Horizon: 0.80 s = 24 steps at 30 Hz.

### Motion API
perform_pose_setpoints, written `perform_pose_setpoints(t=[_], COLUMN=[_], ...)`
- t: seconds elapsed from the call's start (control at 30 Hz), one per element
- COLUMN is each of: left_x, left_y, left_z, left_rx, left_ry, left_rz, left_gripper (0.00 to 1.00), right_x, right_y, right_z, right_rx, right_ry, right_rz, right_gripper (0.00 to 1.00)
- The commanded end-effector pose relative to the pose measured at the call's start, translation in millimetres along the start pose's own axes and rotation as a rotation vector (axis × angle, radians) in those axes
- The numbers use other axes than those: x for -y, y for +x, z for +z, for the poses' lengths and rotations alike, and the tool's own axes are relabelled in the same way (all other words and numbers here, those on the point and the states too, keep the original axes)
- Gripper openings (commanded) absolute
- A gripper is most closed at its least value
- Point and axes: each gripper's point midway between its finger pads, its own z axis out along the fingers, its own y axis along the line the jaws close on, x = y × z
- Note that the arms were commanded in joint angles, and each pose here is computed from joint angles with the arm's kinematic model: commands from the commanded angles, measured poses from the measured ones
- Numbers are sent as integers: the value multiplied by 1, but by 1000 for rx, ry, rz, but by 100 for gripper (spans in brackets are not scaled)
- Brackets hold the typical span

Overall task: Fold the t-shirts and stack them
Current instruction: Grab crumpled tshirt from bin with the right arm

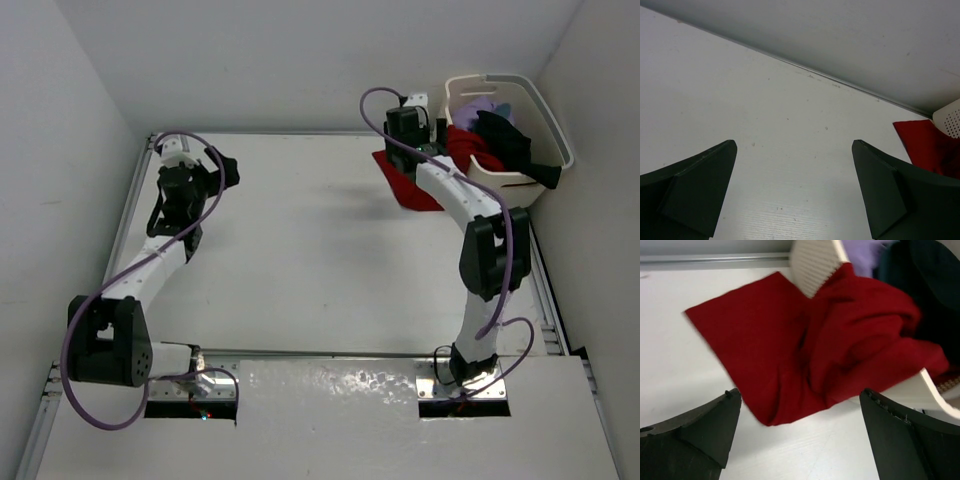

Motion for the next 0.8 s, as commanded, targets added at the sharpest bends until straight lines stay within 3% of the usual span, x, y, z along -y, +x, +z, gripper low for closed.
perform_pose_setpoints(t=[0.0,0.2,0.47,0.57,0.6,0.63,0.73,0.77], left_x=[7,6,4,3,3,2,-1,-1], left_y=[-8,-4,-3,-4,-4,-3,-4,-5], left_z=[6,8,12,12,12,12,13,12], left_rx=[26,16,13,15,13,12,13,15], left_ry=[35,34,26,23,19,17,0,-4], left_rz=[9,14,28,31,33,33,35,35], left_gripper=[100,100,100,100,100,100,100,100], right_x=[37,50,66,69,68,67,74,78], right_y=[-2,25,30,30,27,26,22,23], right_z=[14,58,77,89,94,96,96,95], right_rx=[20,-13,67,95,122,134,191,197], right_ry=[204,313,470,471,472,472,522,543], right_rz=[153,241,344,402,430,430,461,447], right_gripper=[99,99,99,94,90,75,45,41])
